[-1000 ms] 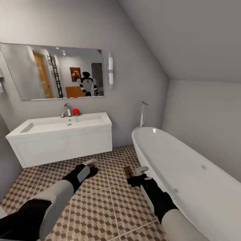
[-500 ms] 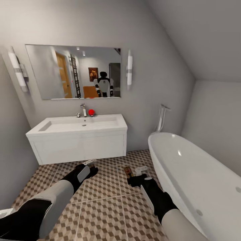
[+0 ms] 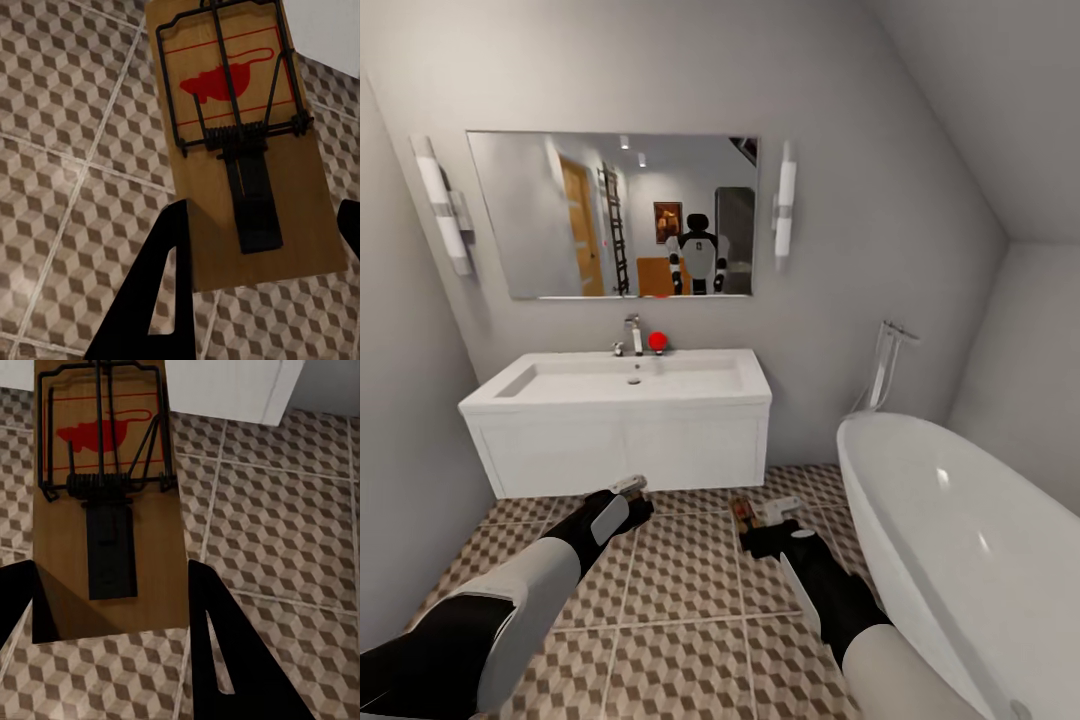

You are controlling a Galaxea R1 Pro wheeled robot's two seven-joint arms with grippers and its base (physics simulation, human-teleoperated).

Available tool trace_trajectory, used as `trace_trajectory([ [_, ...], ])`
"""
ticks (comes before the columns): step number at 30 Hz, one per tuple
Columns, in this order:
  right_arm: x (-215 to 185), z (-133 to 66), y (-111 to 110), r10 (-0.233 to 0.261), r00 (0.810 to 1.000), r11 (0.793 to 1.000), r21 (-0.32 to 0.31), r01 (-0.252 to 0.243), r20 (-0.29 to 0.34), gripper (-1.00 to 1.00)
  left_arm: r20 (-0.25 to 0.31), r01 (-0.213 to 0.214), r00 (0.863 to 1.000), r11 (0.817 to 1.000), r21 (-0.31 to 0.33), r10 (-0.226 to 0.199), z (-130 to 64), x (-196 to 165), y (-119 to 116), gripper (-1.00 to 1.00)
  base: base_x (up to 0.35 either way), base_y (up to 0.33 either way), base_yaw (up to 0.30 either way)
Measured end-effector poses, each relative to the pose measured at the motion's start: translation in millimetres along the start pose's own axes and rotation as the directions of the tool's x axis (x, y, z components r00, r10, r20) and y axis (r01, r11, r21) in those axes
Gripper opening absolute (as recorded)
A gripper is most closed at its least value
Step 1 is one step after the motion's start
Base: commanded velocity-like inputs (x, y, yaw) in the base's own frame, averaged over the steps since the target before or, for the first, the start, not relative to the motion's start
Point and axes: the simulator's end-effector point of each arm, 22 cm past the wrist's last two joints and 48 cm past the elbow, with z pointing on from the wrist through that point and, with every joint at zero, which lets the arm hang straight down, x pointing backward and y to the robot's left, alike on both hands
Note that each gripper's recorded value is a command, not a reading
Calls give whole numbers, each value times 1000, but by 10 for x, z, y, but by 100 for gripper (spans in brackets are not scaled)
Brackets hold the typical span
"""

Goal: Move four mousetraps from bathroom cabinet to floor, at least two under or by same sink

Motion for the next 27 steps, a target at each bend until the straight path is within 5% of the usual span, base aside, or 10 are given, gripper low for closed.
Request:
trace_trajectory([
  [12,0,0,0,-1,1000,1000,0,1,0,-100,1,0,1000,1000,-8,1,0,-2,16,-100,306,0,1],
  [27,1,5,-3,0,1000,1000,0,0,0,-100,1,-1,1000,1000,-9,1,5,1,12,-100,17,0,0],
])
